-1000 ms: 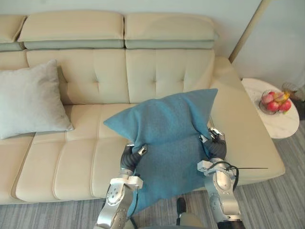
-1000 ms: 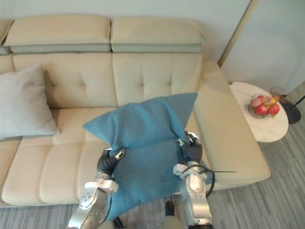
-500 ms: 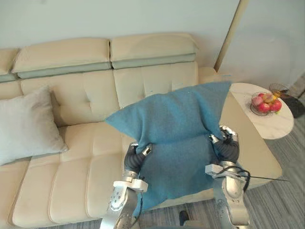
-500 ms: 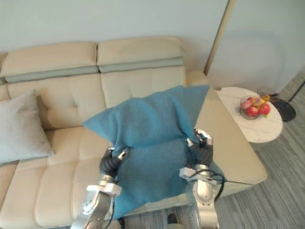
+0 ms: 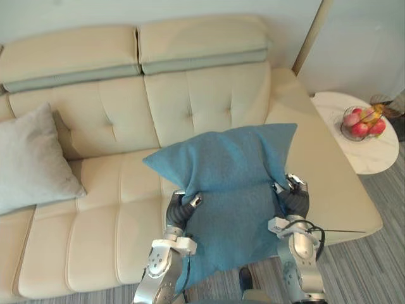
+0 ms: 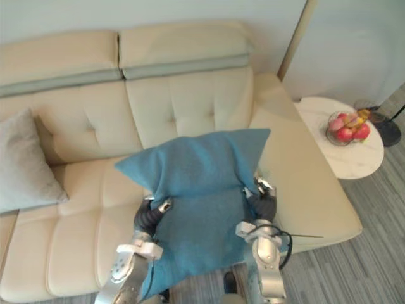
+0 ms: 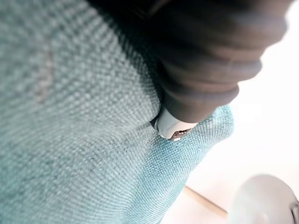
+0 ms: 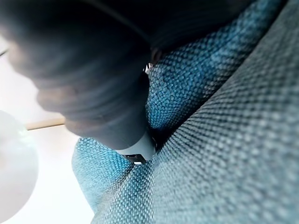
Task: Pick up cushions and gather them together orderly.
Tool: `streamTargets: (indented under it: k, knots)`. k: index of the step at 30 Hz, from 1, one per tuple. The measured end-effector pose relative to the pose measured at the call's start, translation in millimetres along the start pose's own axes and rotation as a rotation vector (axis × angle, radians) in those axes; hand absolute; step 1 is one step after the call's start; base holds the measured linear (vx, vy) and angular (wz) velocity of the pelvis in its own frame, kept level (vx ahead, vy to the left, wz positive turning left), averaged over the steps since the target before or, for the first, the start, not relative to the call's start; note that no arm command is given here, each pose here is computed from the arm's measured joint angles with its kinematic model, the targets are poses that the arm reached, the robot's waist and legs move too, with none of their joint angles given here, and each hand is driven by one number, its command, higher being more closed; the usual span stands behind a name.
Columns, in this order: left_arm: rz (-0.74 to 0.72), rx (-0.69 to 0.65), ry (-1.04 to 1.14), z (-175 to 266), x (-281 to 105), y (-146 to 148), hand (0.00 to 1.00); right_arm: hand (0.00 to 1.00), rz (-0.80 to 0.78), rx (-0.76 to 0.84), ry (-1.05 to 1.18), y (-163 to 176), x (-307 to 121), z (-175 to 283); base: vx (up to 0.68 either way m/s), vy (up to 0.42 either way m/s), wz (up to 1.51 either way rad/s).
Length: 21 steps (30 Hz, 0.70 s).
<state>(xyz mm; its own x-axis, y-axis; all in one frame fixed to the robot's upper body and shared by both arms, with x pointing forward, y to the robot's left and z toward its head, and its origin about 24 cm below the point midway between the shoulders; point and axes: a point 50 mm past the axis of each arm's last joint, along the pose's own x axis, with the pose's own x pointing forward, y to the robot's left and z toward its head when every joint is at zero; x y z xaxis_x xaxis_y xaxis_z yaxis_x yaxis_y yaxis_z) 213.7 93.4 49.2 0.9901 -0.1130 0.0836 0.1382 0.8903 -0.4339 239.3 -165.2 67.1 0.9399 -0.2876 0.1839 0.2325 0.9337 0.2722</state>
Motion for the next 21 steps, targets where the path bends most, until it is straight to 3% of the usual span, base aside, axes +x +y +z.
streamTargets:
  k: [6, 11, 16, 20, 21]
  knots:
    - [-0.032, 0.069, -0.325, 67, 60, -31, 1.00, 1.00, -0.011, 0.040, -0.273, 43, 47, 56, -0.14, 0.000, 0.07]
    - [-0.061, 0.127, -0.660, 160, 122, -79, 1.00, 1.00, -0.045, 0.130, -0.556, 92, 105, 143, -0.12, 0.005, 0.15]
    - [-0.040, 0.157, -0.823, 233, 152, -108, 1.00, 1.00, -0.061, 0.192, -0.672, 124, 131, 207, -0.07, 0.000, 0.08]
    - [-0.011, 0.079, -0.891, 280, 159, -127, 1.00, 1.00, -0.060, 0.213, -0.740, 144, 142, 259, -0.04, -0.011, 0.11]
    - [-0.003, 0.065, -0.889, 286, 161, -129, 1.00, 0.00, -0.065, 0.204, -0.757, 145, 144, 270, -0.01, -0.028, 0.14]
